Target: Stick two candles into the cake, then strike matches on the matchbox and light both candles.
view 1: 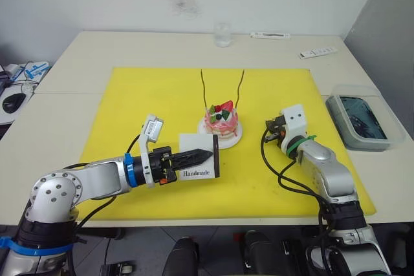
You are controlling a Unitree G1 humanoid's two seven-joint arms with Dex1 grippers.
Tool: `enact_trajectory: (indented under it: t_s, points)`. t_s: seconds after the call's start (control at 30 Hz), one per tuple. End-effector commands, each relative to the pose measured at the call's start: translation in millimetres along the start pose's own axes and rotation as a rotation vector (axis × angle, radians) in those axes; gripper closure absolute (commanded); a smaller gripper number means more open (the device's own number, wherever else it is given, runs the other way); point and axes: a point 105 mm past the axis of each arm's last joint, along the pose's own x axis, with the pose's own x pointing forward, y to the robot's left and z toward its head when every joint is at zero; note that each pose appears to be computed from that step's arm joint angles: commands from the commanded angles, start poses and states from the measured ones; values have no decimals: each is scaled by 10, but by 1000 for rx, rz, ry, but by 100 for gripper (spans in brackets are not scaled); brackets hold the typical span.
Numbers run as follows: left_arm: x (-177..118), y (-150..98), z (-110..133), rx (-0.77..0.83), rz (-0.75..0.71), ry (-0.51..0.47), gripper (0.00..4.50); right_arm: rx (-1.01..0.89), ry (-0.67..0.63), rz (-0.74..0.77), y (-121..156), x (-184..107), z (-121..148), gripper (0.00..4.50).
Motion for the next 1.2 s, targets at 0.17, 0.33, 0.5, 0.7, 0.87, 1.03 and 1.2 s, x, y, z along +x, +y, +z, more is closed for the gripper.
enact_trajectory:
  t_s: [0.17, 0.33, 0.5, 0.7, 0.87, 1.03, 1.2]
  points:
    - [45, 6, 20, 7, 18, -28, 450, -108, -119, 217, 221, -445, 411, 448]
    - [125, 68, -3, 2, 29, -20, 450, -248, -150, 499, 539, -891, 613, 448]
    - [225, 81, 24, 15, 4, -2, 450, -358, -138, 708, 834, -1119, 721, 448]
    - [266, 91, 60, 25, -24, 12, 450, -420, -137, 759, 971, -1000, 781, 448]
    - [276, 93, 74, 33, -36, 17, 450, -483, -119, 788, 1017, -924, 766, 448]
    - [272, 75, 67, 42, -51, 19, 450, -524, -102, 819, 1088, -877, 692, 448]
    - [251, 69, 62, 46, -56, 20, 450, -545, -107, 812, 1092, -824, 674, 448]
